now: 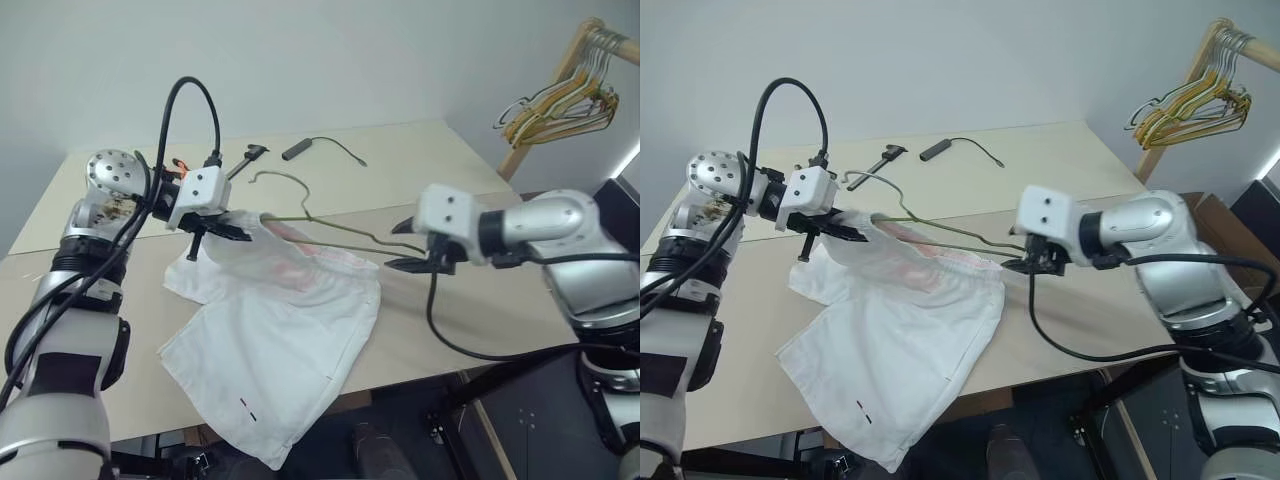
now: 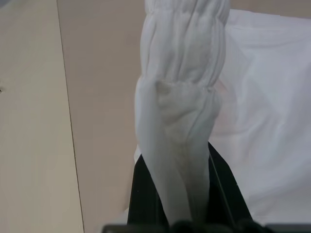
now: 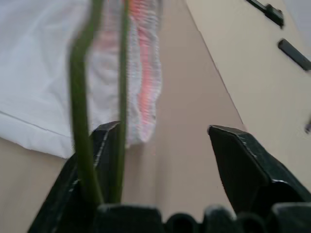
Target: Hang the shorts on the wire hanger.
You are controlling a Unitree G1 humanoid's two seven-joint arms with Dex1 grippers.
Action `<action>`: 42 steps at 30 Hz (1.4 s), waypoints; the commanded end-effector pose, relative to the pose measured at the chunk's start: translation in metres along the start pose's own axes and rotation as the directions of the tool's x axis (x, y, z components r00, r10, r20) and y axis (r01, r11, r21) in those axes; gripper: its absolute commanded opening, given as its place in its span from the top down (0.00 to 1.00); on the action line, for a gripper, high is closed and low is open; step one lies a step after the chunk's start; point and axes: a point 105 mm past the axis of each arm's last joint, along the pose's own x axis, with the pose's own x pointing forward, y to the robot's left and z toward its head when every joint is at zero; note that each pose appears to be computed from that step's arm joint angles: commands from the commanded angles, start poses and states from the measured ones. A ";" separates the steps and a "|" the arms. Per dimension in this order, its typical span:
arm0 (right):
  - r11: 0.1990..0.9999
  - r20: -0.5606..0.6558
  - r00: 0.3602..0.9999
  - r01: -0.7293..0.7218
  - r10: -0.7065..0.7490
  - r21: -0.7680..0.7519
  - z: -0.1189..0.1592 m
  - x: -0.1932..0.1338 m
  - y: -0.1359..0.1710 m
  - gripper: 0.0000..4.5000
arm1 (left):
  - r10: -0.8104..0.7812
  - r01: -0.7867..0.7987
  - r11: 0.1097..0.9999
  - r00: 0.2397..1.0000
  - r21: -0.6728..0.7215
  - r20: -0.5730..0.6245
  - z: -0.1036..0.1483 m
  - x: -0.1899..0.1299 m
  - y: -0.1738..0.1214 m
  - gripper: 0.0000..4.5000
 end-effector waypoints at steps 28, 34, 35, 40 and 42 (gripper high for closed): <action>0.740 0.296 0.944 -0.093 -0.148 0.666 -0.038 0.104 0.061 0.20 | 0.135 -0.129 0.989 0.986 -0.065 0.095 0.010 -0.015 0.004 1.00; 0.727 0.306 0.941 -0.109 -0.144 0.678 -0.044 0.094 0.059 0.67 | 0.150 -0.143 0.987 0.984 -0.076 0.095 0.009 -0.018 0.004 1.00; 0.725 0.302 0.942 -0.105 -0.147 0.681 -0.047 0.091 0.059 0.74 | 0.152 -0.144 0.986 0.984 -0.083 0.097 0.009 -0.018 0.004 1.00; 0.721 0.272 0.939 -0.039 -0.211 0.692 -0.059 0.071 0.044 1.00 | 0.128 -0.108 0.978 0.987 -0.177 0.103 -0.002 -0.020 -0.011 1.00; 0.730 0.239 0.938 0.023 -0.253 0.683 -0.066 0.061 0.034 1.00 | 0.119 -0.097 0.971 0.988 -0.219 0.093 -0.009 -0.022 -0.020 1.00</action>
